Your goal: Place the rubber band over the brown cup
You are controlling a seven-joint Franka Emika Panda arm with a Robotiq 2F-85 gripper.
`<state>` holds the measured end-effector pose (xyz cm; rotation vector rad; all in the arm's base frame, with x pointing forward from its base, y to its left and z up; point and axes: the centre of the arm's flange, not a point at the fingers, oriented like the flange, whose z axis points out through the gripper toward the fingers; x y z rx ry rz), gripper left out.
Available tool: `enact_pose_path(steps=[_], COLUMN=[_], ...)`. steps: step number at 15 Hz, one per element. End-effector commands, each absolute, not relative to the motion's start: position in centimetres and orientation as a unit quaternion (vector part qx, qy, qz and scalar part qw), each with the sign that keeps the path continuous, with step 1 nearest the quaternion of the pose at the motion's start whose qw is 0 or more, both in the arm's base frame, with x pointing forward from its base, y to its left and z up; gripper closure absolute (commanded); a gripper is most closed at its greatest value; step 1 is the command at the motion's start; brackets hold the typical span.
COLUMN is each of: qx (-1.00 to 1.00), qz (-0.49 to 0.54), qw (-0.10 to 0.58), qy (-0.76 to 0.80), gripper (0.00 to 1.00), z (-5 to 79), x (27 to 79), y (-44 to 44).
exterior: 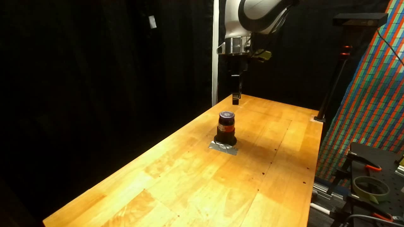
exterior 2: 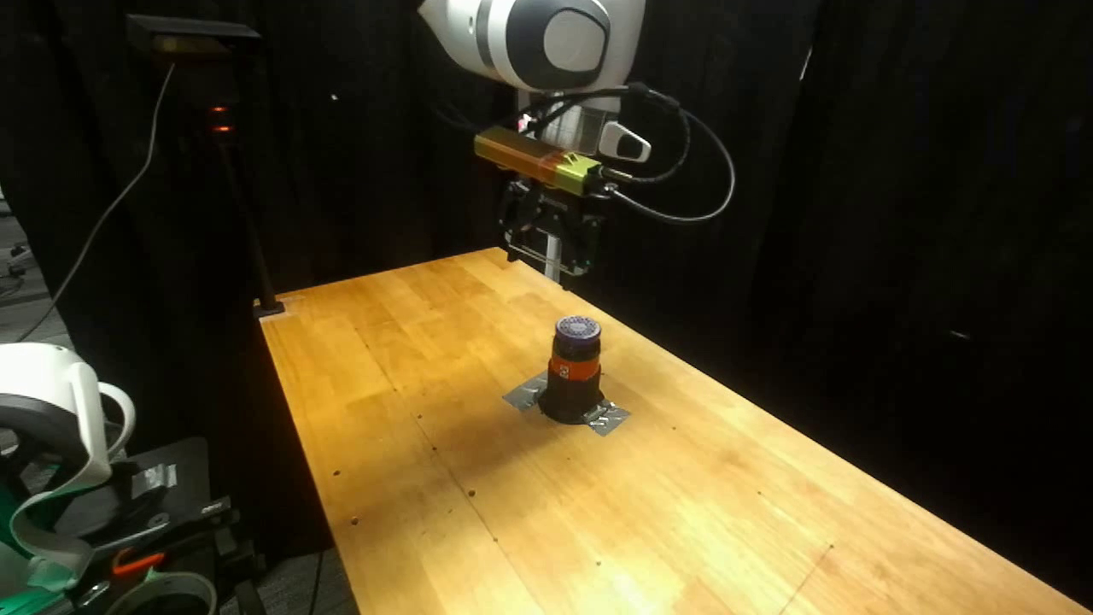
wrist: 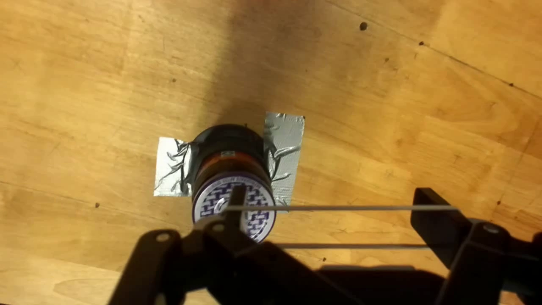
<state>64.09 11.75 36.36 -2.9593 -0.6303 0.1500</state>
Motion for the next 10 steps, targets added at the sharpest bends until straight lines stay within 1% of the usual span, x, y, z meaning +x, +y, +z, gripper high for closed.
enact_pose_path(steps=[1,5,10], qx=[-0.973,-0.975,-0.976], qz=[0.045,0.048,0.062], qw=[0.047,0.045,0.038], qy=[-0.222,-0.214,-0.206], gripper=[0.00,0.00,0.00], z=[34.7,31.6,28.3], x=[70.0,73.0,74.9], y=[11.5,10.8,10.5])
